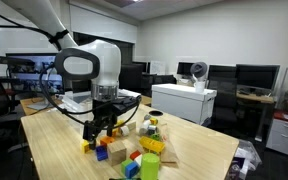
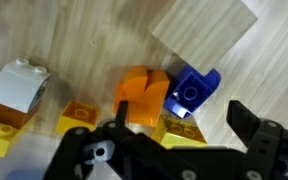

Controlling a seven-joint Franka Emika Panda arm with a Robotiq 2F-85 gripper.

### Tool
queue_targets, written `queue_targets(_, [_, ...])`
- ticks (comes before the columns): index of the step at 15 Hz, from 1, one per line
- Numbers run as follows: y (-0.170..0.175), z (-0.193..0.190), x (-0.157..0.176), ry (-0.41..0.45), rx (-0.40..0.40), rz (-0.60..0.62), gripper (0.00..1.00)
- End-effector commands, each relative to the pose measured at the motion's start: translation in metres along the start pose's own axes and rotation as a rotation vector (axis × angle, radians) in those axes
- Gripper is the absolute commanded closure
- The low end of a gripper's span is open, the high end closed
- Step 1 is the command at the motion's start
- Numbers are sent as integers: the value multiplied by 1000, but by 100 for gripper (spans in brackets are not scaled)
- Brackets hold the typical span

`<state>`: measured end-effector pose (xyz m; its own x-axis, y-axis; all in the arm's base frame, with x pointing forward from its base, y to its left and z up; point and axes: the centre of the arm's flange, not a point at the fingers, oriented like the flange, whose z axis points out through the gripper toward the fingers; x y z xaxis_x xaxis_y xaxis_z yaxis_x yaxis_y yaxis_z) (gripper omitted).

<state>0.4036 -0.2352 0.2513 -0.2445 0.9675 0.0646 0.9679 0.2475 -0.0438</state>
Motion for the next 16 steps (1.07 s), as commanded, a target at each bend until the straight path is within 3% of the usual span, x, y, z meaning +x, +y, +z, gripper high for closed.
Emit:
queue_targets(1, [8,11,-5,6,-9,-27,0])
queue_targets(16, [28,23,-12,-16,22,-37,0])
